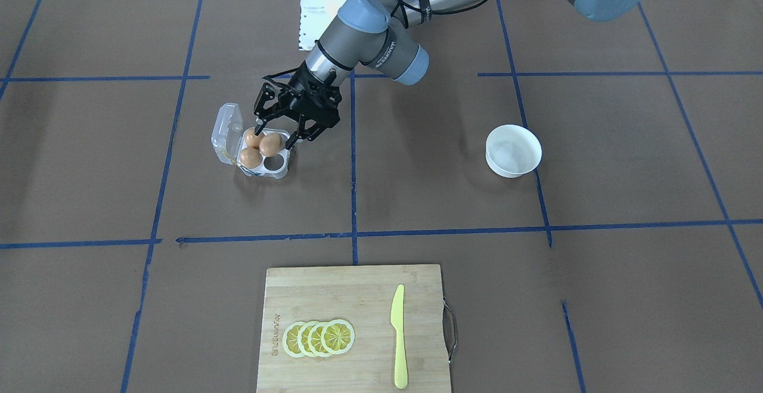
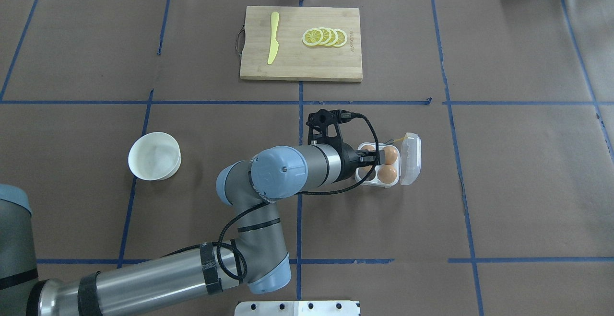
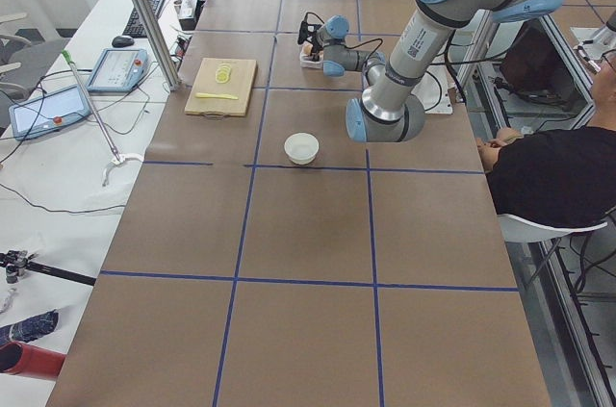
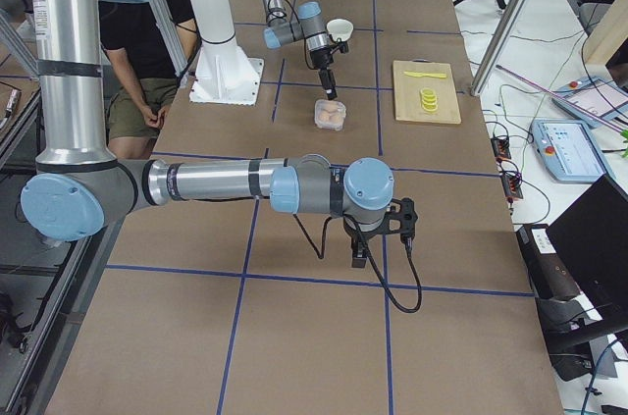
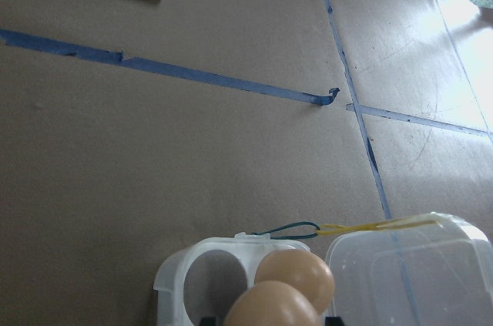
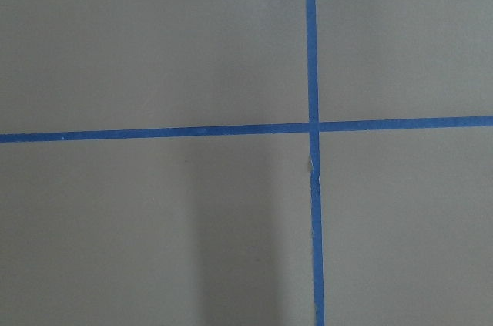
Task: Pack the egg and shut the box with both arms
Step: 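Lower the egg into an empty carton cup and open the left gripper, then withdraw the left arm away while the right arm moves toward the carton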
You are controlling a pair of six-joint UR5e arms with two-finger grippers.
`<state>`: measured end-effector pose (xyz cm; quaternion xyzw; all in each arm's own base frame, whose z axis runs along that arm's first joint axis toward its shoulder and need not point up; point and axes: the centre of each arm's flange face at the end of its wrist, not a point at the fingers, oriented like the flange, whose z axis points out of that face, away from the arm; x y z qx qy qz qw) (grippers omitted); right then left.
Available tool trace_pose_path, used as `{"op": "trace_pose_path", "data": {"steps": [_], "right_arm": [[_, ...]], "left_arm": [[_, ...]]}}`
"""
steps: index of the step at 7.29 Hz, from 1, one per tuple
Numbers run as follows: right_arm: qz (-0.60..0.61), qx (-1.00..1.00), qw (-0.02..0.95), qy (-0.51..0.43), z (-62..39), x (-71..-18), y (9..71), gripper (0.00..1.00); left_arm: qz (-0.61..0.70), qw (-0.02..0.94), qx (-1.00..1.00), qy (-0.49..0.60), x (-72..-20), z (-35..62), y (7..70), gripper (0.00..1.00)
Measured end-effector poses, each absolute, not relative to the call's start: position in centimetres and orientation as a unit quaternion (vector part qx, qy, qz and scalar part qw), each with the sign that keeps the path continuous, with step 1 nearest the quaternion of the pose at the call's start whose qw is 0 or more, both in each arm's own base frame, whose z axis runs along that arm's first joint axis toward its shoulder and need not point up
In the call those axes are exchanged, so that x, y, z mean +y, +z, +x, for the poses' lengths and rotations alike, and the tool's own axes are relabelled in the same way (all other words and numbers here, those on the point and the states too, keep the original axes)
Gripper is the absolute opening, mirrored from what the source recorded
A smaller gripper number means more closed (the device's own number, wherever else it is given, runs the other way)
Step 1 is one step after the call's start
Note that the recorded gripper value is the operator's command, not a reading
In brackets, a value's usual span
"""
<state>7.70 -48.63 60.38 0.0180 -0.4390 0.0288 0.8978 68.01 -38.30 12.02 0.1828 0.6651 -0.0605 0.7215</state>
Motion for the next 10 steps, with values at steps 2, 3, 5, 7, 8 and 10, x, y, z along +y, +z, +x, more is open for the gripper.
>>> {"op": "trace_pose_path", "data": {"steps": [2,3,5,7,8,10], "right_arm": [[0.024,-0.439,0.898,0.026,7.7,-48.8,59.7,1.00],[0.027,-0.440,0.897,0.028,7.5,-49.2,58.9,1.00],[0.021,-0.448,0.893,0.037,4.4,-50.7,55.3,1.00],[0.020,-0.460,0.886,0.055,-2.2,-51.8,50.9,0.91],[0.025,-0.465,0.882,0.072,-7.0,-51.8,49.2,0.55],[0.038,-0.483,0.870,0.094,-15.6,-49.9,47.2,0.00]], "left_arm": [[0.179,0.717,0.670,-0.067,-38.8,67.3,11.4,1.00],[0.177,0.720,0.668,-0.066,-40.0,66.2,11.2,1.00],[0.151,0.749,0.643,-0.056,-42.7,62.1,11.8,1.00],[0.129,0.777,0.615,-0.042,-44.7,55.6,14.3,1.00],[0.130,0.795,0.591,-0.031,-45.5,51.7,15.4,1.00],[0.154,0.829,0.537,-0.026,-48.1,43.8,16.1,1.00]]}}
